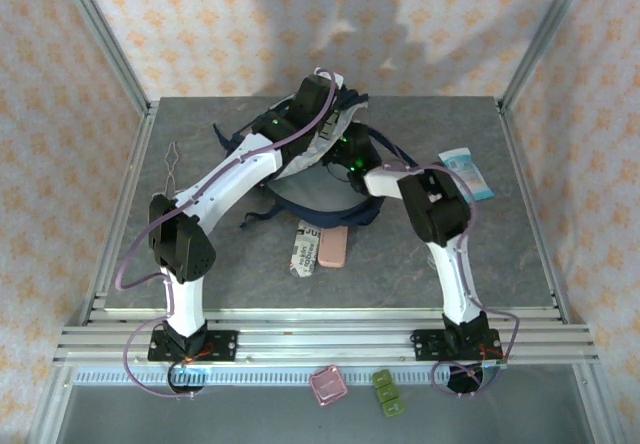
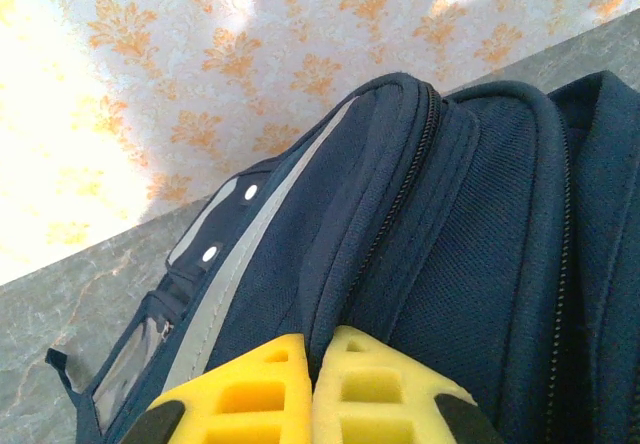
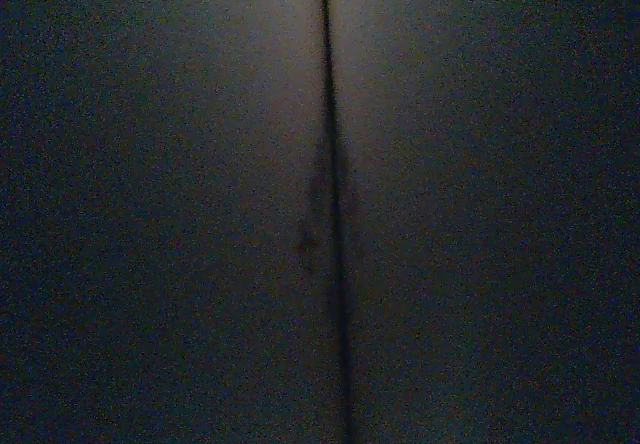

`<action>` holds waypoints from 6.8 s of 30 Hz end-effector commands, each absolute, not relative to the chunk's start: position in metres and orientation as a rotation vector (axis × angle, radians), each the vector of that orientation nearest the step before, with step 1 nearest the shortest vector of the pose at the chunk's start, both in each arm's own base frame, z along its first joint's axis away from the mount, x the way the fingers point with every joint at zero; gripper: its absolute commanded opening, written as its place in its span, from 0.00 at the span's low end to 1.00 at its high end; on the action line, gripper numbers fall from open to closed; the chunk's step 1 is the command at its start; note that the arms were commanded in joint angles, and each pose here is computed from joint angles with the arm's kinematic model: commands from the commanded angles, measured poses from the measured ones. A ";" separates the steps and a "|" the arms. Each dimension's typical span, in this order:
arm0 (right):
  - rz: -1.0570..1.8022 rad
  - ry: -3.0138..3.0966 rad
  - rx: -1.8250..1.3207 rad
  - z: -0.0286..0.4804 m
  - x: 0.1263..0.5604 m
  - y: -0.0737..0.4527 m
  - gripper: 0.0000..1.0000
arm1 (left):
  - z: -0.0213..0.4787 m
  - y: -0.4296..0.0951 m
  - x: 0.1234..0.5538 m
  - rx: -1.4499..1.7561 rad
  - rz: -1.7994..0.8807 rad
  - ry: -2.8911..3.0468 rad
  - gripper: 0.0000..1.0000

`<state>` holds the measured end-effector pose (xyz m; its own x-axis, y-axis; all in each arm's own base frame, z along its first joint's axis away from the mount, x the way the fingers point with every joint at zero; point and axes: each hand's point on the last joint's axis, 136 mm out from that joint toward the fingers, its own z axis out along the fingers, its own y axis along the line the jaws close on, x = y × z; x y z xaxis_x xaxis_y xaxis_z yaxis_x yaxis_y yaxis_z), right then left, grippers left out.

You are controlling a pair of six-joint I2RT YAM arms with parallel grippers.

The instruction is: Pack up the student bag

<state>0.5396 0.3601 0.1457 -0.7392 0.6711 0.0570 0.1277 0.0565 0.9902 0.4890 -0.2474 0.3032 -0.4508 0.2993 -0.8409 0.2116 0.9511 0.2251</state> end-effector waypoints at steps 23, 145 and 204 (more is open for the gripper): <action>1.287 2.274 0.494 0.166 0.414 0.271 0.68 | 0.299 -0.259 0.506 0.159 -0.019 2.016 0.00; 0.580 2.241 0.009 0.132 0.380 0.271 0.00 | 0.255 -0.138 0.452 -0.742 -0.895 1.839 0.00; 1.063 2.344 -0.321 0.139 0.304 0.379 0.00 | 0.141 -0.194 0.379 -0.708 -1.078 1.963 0.74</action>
<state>0.3047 0.3574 0.1148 -0.8486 0.0086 -0.5290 -0.3626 0.7185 0.5935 0.3578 -0.1824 0.1096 -0.6017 -0.7256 -0.3338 -0.1902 0.5361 -0.8225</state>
